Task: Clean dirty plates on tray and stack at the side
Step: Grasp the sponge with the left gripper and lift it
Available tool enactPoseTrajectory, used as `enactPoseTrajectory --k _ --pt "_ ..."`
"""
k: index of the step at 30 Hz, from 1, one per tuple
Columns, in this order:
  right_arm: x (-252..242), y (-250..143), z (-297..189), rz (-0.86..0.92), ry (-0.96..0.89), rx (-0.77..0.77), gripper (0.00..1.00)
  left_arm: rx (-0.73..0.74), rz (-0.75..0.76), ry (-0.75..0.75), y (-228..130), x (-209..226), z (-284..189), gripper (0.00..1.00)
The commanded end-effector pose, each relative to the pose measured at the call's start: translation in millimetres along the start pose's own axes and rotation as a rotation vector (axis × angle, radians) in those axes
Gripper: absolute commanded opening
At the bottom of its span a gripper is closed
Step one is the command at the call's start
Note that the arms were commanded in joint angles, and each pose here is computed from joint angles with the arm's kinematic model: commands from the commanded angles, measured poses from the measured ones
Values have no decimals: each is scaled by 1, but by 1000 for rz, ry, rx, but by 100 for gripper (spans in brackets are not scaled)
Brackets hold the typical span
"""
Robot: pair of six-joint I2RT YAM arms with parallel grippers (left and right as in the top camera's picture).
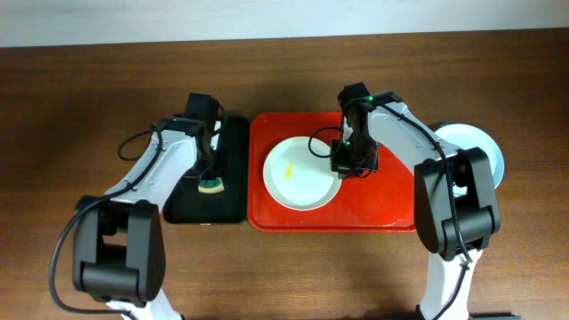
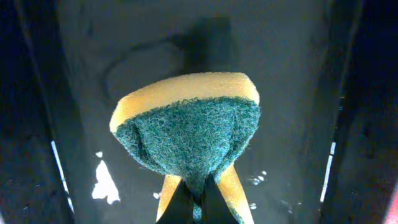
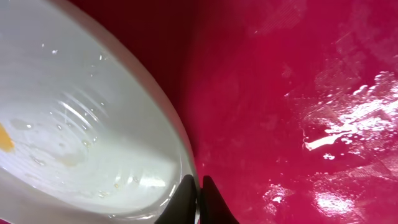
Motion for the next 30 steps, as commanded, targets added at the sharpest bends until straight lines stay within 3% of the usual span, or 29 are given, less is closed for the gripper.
enactPoseTrajectory --k 1,6,11,13,17,19,25,30 --pt "0 -7 12 -1 -8 26 14 25 13 -9 -1 -2 10 0" --pt "1 -5 13 -4 -5 15 43 16 12 -11 1 -3 11 0" --pt "1 -5 12 -4 -4 15 45 7 11 -13 3 -3 12 0" --pt "1 -5 13 -4 -5 15 43 5 11 -14 2 -3 14 0" --pt "1 -5 12 -4 -4 15 12 5 11 -14 -4 -2 24 0" --pt "1 -5 12 -4 -4 15 6 -1 11 -15 -3 -2 23 0" --pt "1 -5 12 -4 -4 15 4 -102 5 -30 17 -4 -9 0" --pt "1 -5 13 -4 -5 15 4 -284 -13 4 33 5 -64 0"
Point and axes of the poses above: each gripper's point midway between its finger pads, its own z axis out along the fingers, its own x axis along the line the jaws close on, y = z × x, the point moved 4 cm from there along -z, back along the fingers, and after that the axes turned 6 degrees about -z, right-handed, at the moved point
